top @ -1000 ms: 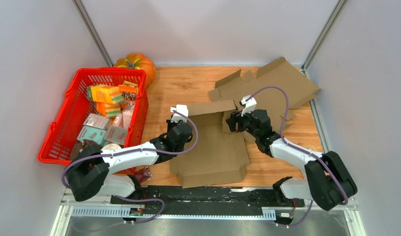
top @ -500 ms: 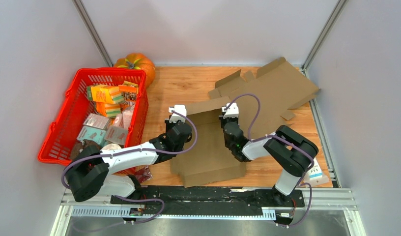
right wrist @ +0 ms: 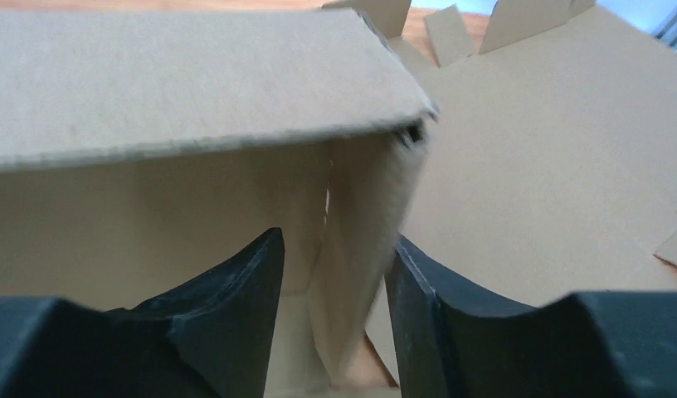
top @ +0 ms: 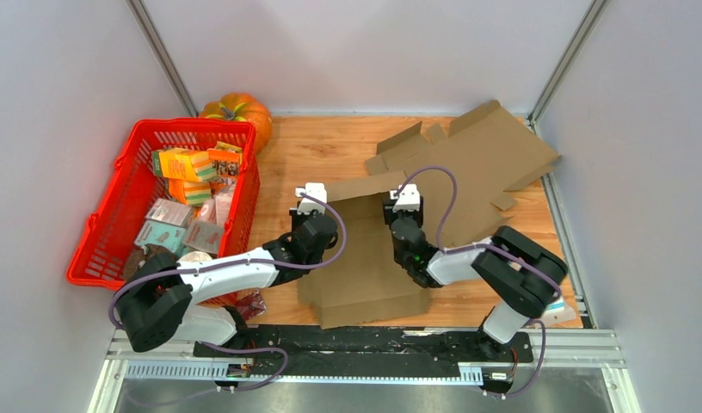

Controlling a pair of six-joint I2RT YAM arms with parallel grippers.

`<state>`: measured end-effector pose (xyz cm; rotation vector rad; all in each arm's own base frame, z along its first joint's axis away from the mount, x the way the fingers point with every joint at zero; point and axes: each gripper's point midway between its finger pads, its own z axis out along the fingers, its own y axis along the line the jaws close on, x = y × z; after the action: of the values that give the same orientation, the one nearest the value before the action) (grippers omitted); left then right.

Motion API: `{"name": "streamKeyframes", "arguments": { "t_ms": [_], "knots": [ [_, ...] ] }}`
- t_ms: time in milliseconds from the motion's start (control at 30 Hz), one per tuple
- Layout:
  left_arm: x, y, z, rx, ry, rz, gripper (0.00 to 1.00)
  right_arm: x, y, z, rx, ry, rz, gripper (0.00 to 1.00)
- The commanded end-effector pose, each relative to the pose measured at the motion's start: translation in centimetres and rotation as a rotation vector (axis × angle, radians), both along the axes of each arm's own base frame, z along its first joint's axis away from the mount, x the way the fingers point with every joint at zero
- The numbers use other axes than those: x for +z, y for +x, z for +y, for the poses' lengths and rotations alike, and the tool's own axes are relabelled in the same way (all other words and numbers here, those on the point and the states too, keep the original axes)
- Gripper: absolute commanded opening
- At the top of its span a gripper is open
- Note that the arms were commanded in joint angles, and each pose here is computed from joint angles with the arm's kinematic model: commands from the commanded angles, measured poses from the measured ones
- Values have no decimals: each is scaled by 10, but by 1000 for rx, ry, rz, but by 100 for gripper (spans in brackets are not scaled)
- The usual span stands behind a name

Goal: Fold the paper box

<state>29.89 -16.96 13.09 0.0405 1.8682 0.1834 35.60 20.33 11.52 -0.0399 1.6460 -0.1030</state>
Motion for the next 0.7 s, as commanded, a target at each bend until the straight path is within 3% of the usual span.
{"name": "streamKeyframes", "arguments": {
  "t_ms": [0, 100, 167, 200, 233, 367, 400, 433, 467, 500, 533, 567, 667],
  "knots": [
    [-9, -4, -9, -52, 22, 46, 0, 1, -11, 1, 149, 147, 78, 54],
    [-8, -4, -11, -64, 20, 47, 0, -14, -14, 5, 206, 141, 130, 51],
    [-7, -3, -12, -64, 21, 44, 0, -17, -11, 10, 211, 140, 142, 32],
    [-6, -3, -12, -60, 24, 42, 0, -17, -7, 12, 207, 126, 141, 7],
    [-6, -3, -11, -60, 25, 41, 0, -27, -4, 12, 189, 106, 164, 0],
    [-7, -4, -10, -56, 19, 45, 0, -31, 2, 1, 93, 91, 160, 0],
    [-8, -4, -10, -54, 17, 47, 0, -33, -1, -2, 84, 85, 179, 15],
    [-9, -4, -10, -54, 15, 49, 0, -18, -4, -1, 69, 150, 175, 40],
    [-12, -5, -10, -54, 21, 56, 0, -39, -20, -15, 39, 86, 293, 60],
    [-12, -5, -11, -52, 12, 58, 0, -36, -27, -10, 49, 124, 356, 74],
    [-14, -6, -10, -51, 16, 65, 0, -31, -40, -10, 48, 191, 413, 77],
    [-13, -5, -11, -51, 14, 68, 0, -54, -68, -23, 37, 139, 563, 80],
    [-16, -7, -12, -56, 8, 80, 0, -74, -129, -34, 48, 230, 813, 85]
  ]
}}
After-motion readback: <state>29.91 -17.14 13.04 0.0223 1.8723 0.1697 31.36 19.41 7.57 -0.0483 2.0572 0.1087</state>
